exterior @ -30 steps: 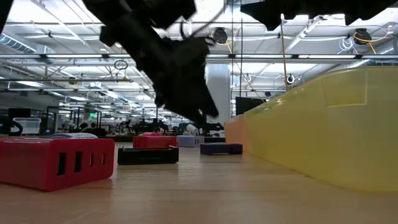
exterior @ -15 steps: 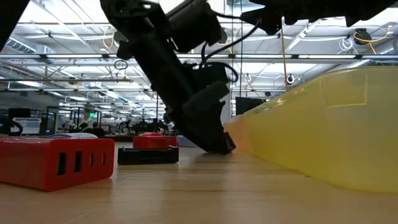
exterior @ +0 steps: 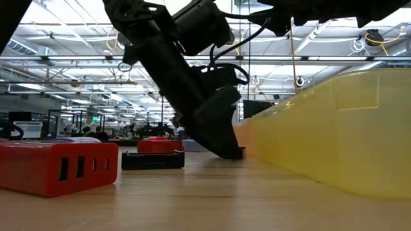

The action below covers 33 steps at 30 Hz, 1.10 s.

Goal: Pick & Place Office items
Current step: Put the dark blue timer into the orange bin

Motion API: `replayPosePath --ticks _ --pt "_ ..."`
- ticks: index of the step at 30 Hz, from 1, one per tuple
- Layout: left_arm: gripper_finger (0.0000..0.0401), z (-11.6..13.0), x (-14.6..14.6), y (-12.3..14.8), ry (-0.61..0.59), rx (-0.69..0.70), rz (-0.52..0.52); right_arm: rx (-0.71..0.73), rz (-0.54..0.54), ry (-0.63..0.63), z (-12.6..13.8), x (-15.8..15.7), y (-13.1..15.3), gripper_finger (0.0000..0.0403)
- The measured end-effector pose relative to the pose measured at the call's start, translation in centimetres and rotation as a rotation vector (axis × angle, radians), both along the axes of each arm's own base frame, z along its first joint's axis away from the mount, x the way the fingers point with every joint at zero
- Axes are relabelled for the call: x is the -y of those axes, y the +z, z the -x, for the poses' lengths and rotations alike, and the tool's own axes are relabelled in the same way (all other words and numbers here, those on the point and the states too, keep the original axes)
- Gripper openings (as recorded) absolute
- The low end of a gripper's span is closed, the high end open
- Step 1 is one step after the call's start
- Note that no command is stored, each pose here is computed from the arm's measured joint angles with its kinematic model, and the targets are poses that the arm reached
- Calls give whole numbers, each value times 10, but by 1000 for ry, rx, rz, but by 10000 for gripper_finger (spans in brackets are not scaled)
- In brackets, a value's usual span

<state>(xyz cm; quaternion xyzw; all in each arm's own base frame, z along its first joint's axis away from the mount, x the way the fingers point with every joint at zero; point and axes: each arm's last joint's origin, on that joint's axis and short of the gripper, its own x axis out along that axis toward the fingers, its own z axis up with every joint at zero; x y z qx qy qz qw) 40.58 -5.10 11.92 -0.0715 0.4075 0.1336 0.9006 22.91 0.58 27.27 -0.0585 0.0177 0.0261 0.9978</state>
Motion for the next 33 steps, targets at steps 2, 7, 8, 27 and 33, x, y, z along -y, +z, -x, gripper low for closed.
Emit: replayPosePath --ticks 2,7,8,27,33 --pt "292 -2 -1 1 -45 9 -47 -1 0 0 0 0 0 322" --pt "292 -1 -1 2 -59 0 -145 -4 0 0 0 0 0 322" --pt "292 -1 -2 2 -61 -1 -147 -6 0 0 0 0 -1 322" --pt "292 -1 -15 16 25 35 -183 -4 4 -1 0 0 0 322" --pt "292 5 -18 7 61 -56 -174 -4 4 -1 0 0 0 322"
